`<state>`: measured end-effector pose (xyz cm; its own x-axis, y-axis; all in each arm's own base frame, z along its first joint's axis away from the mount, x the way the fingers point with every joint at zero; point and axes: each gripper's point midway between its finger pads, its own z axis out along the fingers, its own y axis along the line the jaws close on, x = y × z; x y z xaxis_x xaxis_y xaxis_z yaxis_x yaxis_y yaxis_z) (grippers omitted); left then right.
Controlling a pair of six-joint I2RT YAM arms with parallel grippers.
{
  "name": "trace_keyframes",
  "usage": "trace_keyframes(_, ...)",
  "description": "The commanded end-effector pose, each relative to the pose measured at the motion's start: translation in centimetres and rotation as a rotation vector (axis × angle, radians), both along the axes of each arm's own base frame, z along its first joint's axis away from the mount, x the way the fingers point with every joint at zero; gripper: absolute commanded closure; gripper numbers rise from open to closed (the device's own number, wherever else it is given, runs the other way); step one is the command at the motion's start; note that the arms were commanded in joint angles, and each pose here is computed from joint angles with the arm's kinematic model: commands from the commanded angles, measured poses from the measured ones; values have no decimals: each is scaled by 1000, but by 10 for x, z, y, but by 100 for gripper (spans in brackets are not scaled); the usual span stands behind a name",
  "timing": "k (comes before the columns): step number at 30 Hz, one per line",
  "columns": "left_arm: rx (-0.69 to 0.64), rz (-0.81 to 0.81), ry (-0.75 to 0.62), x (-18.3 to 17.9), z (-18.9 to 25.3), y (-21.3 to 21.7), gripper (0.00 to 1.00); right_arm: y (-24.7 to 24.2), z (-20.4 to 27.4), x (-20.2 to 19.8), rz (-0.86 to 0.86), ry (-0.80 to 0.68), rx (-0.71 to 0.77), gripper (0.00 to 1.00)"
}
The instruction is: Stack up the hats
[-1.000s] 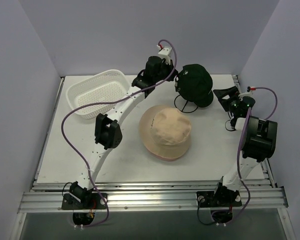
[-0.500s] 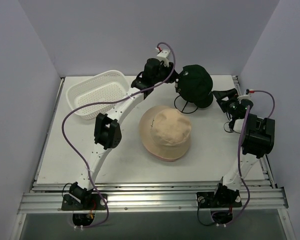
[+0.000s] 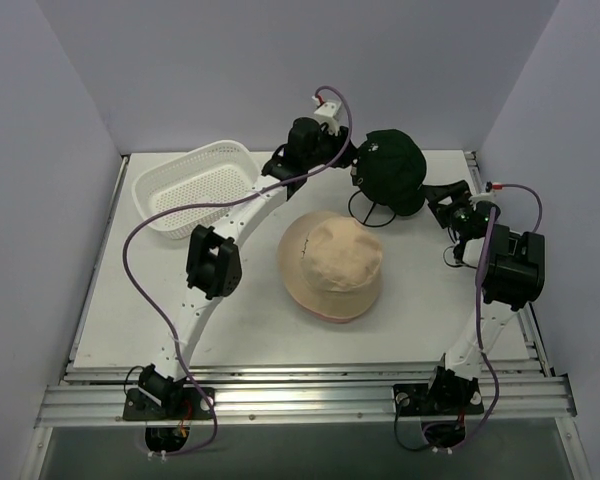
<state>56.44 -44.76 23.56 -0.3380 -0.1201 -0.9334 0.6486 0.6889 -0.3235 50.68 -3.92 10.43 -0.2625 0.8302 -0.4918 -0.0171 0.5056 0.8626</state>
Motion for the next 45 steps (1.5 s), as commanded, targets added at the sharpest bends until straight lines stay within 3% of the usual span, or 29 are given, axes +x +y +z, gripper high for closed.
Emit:
trace_keyframes(1,-87,0,-164,-14,100,11,47,6,16,10,33,-76,-21,21)
trace_keyframes(7,-93,1,-189,-18,114,12,44,9,16,13,38,-87,-11,21)
trace_keyframes(20,-10,-15,-158,-14,73,2,43,11,17,11,42,-93,-11,21)
trace_keyframes(37,-11,-26,-134,-4,41,-9,41,10,25,9,45,-110,-12,21)
trace_keyframes(42,-42,-42,-120,-2,33,-16,51,11,25,9,47,-113,-13,20)
trace_keyframes(43,-43,-42,-113,-1,31,-15,62,11,27,9,47,-115,-11,20)
trace_keyframes(45,-48,-35,-103,1,28,-16,73,10,29,9,47,-121,-16,20)
